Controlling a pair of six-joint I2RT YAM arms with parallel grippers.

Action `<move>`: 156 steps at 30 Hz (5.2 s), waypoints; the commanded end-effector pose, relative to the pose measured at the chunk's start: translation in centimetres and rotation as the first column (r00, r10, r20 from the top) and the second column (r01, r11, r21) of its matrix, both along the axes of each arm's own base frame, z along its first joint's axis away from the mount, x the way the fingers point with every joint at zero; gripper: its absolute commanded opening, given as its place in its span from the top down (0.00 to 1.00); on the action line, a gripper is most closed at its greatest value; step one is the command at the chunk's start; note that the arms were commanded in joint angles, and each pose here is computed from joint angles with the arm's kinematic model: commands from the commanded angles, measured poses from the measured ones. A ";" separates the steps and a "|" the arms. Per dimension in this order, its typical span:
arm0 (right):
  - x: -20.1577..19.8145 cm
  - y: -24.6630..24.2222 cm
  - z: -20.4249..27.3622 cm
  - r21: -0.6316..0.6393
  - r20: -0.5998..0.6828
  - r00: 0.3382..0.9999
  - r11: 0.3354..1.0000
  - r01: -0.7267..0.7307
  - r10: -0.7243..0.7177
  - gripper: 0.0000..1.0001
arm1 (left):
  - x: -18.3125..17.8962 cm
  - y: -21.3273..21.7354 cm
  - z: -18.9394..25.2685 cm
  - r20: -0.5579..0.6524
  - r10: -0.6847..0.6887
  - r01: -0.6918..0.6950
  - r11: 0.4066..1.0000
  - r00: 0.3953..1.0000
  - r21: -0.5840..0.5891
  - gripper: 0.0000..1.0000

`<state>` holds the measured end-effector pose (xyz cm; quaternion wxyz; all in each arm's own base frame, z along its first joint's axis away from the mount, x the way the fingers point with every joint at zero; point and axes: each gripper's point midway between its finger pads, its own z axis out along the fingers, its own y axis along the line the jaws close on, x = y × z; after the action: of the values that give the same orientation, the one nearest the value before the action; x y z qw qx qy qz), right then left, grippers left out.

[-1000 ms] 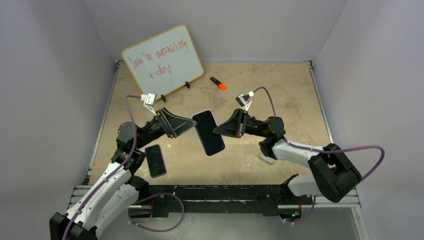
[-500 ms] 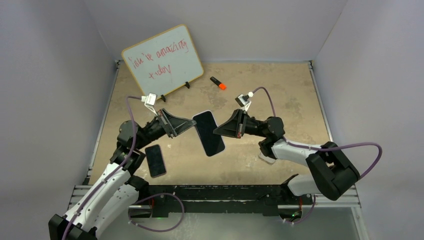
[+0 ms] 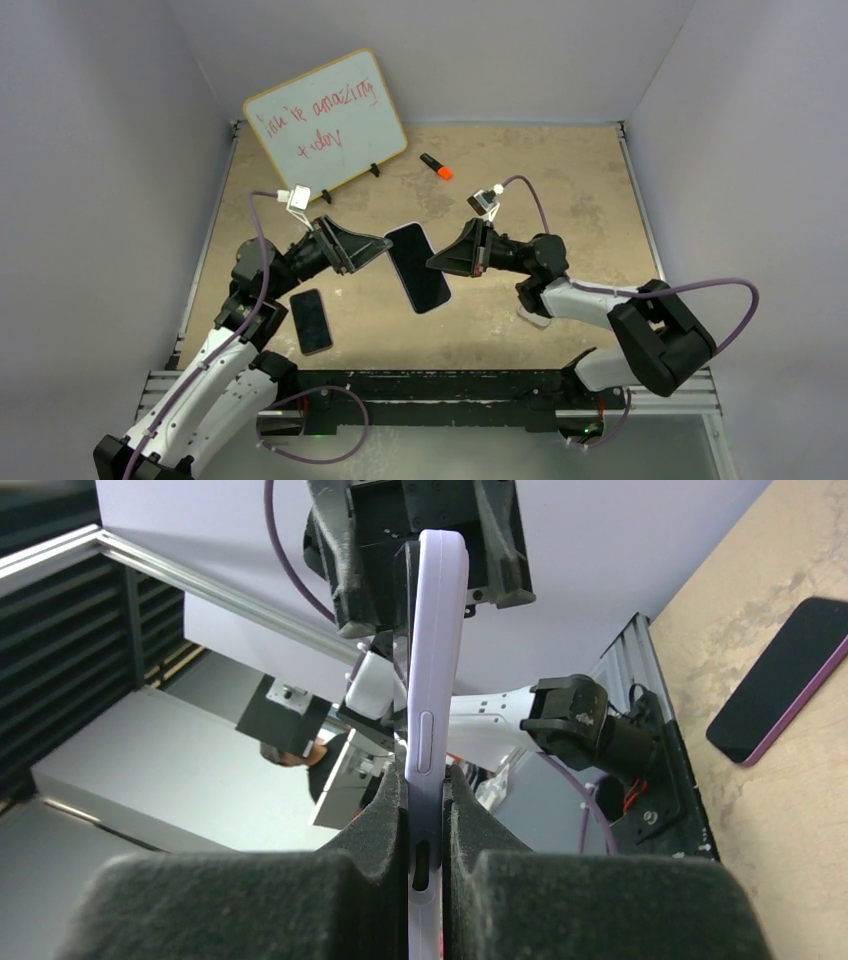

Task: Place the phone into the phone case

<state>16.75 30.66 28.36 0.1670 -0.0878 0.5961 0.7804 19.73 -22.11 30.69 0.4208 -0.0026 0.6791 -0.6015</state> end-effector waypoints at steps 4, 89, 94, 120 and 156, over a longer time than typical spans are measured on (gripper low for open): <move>-1.5 -1.2 3.1 0.154 0.087 0.995 0.987 -0.053 0.040 1.00 | 0.6 0.3 2.2 0.082 0.034 -0.032 0.999 0.996 -0.026 0.37; 4.9 -2.1 6.4 0.048 0.193 0.883 0.903 0.428 -0.429 1.00 | -0.6 -2.8 -1.7 0.022 -0.222 0.223 0.970 0.975 -0.094 0.34; 5.9 -1.8 6.2 0.042 0.172 0.876 0.892 0.450 -0.450 1.00 | -0.9 -3.4 -2.0 0.017 -0.232 0.232 0.966 0.973 -0.116 0.35; 7.9 -0.9 2.8 -0.111 0.134 0.877 0.873 0.476 -0.461 1.00 | 1.2 -3.4 -6.6 -0.248 -0.122 0.149 0.985 0.961 0.091 1.00; -1.5 -2.2 2.1 -0.127 0.405 0.906 0.973 0.192 -0.125 1.00 | -0.5 -3.7 1.0 0.081 -0.259 0.244 0.957 0.963 0.158 0.45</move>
<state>15.75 28.45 28.73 0.3177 -0.1763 0.6495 0.6680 19.22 -25.69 29.19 0.3362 0.1078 0.7244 -0.5920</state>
